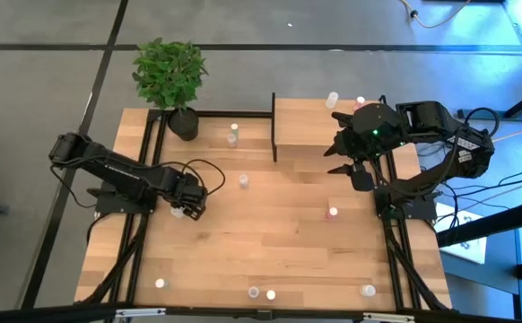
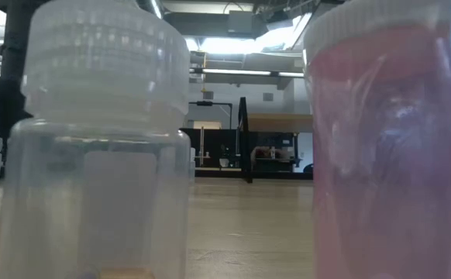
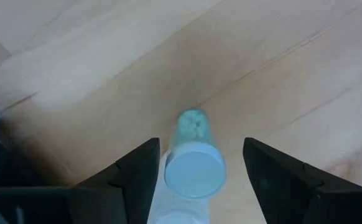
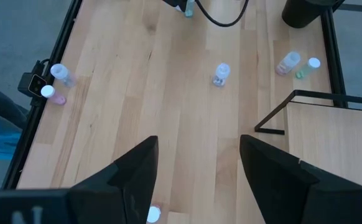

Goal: Pick and place medicine bottles onto shelf by color
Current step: Put the middle green pill bottle on the shelf

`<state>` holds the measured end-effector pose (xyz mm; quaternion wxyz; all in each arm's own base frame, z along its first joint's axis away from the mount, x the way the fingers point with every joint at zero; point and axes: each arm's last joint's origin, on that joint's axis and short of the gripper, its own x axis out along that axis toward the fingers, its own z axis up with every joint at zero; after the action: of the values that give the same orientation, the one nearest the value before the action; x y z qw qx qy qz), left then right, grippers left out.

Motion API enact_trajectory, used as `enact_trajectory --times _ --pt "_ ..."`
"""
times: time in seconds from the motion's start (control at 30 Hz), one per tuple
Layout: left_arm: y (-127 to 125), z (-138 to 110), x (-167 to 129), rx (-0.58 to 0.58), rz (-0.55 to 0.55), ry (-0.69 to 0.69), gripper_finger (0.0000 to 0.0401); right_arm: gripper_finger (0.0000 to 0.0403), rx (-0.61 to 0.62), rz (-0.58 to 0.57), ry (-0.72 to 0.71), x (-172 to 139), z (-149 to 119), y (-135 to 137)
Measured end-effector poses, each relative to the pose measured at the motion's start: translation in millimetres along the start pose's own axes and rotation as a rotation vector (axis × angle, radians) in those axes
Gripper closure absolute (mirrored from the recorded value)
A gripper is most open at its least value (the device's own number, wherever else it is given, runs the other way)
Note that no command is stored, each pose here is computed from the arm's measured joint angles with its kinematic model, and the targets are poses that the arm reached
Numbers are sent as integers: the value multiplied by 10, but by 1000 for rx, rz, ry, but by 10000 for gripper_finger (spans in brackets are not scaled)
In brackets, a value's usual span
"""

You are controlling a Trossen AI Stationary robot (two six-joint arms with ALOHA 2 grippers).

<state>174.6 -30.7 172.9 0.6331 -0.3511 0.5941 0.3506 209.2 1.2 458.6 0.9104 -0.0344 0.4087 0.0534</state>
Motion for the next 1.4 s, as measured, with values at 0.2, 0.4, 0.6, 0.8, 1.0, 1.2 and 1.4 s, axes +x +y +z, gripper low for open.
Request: enact_trajectory --times 0.2,0.4,0.6,0.8,1.0,1.2,1.4 --pt "1 0 0 49 1 0 175 174 0 0 0 0 0 1" --pt "27 -13 0 51 26 20 188 174 0 0 0 0 0 0" --pt "27 -10 0 45 27 12 237 174 0 0 0 0 0 0" --pt "20 -8 0 50 21 9 288 174 0 0 0 0 0 0" --pt "11 -7 -2 51 8 14 313 174 0 0 0 0 0 0" --pt "-49 1 -58 46 -46 44 313 174 0 0 0 0 0 0" --pt "-256 106 -397 89 -156 -56 313 174 0 0 0 0 0 0"
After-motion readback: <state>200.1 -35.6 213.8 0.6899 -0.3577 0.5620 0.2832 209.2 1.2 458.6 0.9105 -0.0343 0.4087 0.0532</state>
